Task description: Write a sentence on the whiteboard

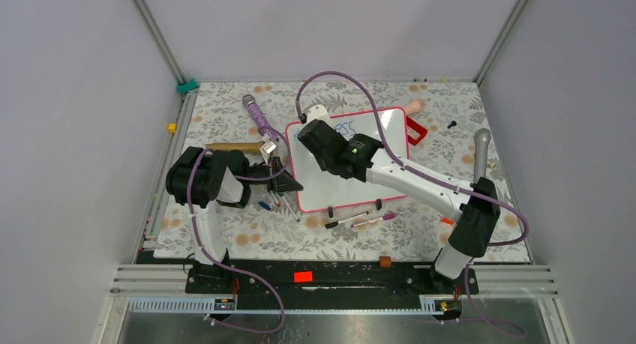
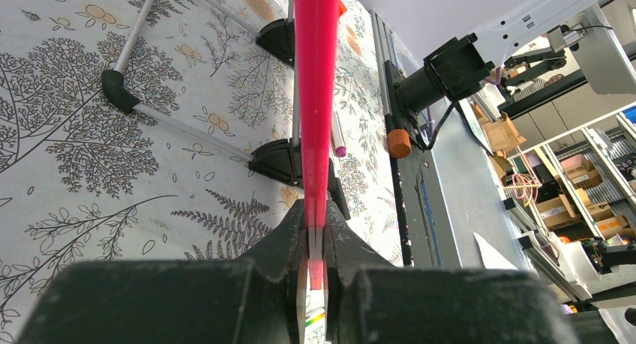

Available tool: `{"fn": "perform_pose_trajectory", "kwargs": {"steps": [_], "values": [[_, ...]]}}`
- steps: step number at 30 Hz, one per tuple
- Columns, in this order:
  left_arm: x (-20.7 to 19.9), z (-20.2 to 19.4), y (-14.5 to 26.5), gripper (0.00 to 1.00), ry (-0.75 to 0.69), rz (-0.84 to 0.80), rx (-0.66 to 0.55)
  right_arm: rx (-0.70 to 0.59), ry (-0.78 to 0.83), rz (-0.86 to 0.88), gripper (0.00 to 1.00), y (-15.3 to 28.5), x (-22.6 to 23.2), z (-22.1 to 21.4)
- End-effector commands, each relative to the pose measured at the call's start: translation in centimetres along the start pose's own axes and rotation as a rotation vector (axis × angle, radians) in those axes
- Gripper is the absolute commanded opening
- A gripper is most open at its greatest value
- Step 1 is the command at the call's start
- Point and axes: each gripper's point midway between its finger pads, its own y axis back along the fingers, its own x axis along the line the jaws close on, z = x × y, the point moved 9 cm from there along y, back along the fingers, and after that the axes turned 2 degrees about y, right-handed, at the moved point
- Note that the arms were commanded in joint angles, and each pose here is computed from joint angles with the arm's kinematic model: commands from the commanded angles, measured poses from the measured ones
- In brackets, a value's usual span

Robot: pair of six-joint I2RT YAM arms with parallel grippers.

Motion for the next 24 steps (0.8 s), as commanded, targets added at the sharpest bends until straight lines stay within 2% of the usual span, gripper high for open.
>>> {"fn": "perform_pose_trajectory", "kwargs": {"steps": [1,10,24], "values": [[-0.5,0.2,0.2,0.02,-0.084,-0.023,0.011,-0.029,-0.032,-0.024,0.0,0.0,-0.3,1.2],[-0.5,0.1,0.2,0.02,-0.084,-0.022,0.01,0.016,-0.033,-0.066,0.0,-0.8,-0.5,0.8],[-0.5,0.1,0.2,0.02,-0.084,-0.02,0.009,0.008,-0.057,-0.106,0.0,0.0,-1.8,0.7]]}}
